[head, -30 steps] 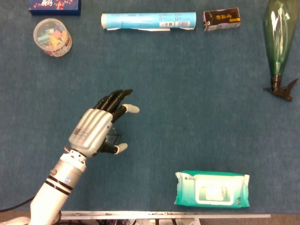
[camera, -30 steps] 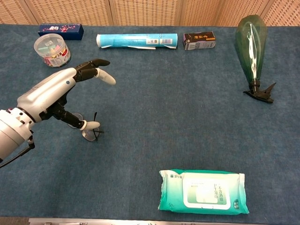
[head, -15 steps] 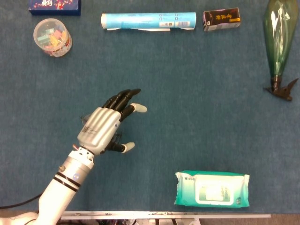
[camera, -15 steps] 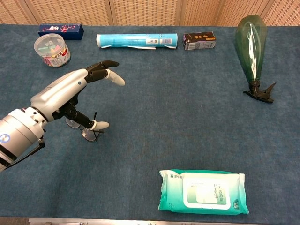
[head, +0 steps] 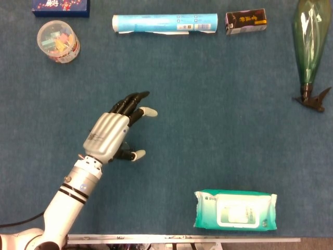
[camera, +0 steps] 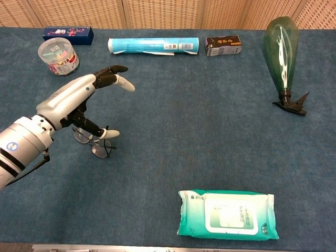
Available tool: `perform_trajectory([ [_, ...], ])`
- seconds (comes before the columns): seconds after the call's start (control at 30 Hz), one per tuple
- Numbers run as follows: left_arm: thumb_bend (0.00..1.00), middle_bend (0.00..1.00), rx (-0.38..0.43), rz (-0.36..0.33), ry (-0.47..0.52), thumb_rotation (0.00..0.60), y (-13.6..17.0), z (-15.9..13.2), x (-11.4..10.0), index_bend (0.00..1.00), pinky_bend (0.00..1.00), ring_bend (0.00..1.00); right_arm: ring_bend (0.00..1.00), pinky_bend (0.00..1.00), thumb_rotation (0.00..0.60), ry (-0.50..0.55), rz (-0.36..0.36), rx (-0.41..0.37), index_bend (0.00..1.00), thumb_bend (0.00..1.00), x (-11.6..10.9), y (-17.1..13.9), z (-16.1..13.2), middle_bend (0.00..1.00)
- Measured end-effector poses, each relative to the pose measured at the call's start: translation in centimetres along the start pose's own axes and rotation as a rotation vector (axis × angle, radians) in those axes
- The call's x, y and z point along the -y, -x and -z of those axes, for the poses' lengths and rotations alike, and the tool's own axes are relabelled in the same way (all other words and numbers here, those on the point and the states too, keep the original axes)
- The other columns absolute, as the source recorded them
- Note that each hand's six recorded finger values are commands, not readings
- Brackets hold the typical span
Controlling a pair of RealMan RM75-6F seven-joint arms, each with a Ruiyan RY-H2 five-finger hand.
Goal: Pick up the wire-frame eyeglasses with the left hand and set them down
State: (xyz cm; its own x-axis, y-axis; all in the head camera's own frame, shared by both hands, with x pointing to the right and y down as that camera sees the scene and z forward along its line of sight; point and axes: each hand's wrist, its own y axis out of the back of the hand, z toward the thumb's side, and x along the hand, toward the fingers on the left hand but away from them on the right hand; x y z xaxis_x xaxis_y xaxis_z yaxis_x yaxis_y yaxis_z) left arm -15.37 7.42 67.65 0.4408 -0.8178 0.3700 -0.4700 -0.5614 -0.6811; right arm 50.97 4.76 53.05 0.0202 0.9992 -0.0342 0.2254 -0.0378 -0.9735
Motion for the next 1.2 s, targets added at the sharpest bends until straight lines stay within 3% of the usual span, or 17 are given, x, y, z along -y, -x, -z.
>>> perform_trajectory([
  [1.2,0.01,0.07,-0.104,0.001,0.000,0.600,-1.8,6.7,-0.1,0.25,0.11,0.03,0.29,0.43,0.600,-0.005,-0.019,0.008,0.64,0.51,0.6,0.1,0.0,0.47],
])
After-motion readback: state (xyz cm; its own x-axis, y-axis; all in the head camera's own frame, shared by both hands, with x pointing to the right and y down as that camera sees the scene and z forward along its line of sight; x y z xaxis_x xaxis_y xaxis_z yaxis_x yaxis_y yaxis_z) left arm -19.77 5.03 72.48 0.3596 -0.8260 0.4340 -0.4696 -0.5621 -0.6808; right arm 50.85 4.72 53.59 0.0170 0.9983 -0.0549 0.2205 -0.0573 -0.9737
